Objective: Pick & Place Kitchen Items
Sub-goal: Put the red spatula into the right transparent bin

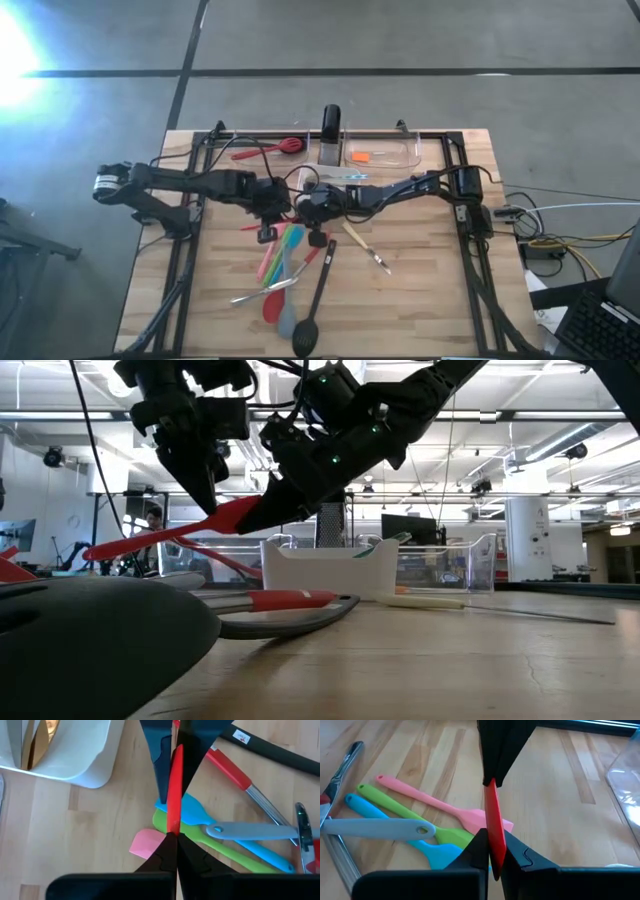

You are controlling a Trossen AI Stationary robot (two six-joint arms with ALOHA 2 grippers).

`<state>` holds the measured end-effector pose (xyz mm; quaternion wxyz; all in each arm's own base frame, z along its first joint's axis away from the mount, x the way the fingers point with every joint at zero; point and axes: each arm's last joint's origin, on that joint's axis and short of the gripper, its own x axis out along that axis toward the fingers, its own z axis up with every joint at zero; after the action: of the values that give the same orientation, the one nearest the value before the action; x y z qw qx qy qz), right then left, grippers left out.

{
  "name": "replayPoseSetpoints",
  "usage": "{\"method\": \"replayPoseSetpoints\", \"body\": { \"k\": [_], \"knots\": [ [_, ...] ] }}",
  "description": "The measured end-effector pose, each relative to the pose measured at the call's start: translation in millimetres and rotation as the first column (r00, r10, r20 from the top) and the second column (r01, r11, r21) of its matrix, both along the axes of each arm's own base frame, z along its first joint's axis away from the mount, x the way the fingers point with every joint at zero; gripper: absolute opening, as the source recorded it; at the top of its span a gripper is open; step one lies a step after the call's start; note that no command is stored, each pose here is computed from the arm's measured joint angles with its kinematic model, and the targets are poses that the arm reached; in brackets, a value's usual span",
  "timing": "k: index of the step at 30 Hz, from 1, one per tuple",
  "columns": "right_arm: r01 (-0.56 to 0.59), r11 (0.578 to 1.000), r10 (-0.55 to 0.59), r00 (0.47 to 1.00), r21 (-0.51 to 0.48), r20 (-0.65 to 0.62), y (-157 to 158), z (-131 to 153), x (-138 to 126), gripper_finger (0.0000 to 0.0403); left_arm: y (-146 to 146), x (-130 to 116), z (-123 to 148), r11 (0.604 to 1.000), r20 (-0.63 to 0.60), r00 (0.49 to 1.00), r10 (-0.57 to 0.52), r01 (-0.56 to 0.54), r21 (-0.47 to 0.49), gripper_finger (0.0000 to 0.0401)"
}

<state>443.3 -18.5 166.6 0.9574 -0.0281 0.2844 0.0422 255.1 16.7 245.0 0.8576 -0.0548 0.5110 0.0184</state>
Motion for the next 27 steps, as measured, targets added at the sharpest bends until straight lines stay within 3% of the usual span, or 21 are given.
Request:
{"method": "replayPoseSetpoints", "body": {
  "k": [5,14,20,27],
  "knots": [
    [0.006,1.0,-0.006,1.0,-0.002,-0.018,0,5,-3,0.001,1,1,2,0.999,0.004,1.0,0.015,-0.015,0.029,0.0041],
    [0.1,0.987,-0.114,0.987,-0.125,-0.11,-1,45,-39,0.001,4,-5,-1,0.989,-0.055,0.992,0.118,-0.111,0.102,0.0164],
    [0.204,0.97,-0.22,0.968,-0.135,-0.118,-1,73,-96,0.001,3,-10,-3,0.987,-0.099,0.986,0.134,-0.124,0.097,0.0214],
    [0.408,0.894,-0.4,0.913,-0.185,0.079,2,114,-181,0.001,3,-10,-3,0.987,-0.093,0.986,0.141,-0.132,0.093,0.0218]
  ]
}}
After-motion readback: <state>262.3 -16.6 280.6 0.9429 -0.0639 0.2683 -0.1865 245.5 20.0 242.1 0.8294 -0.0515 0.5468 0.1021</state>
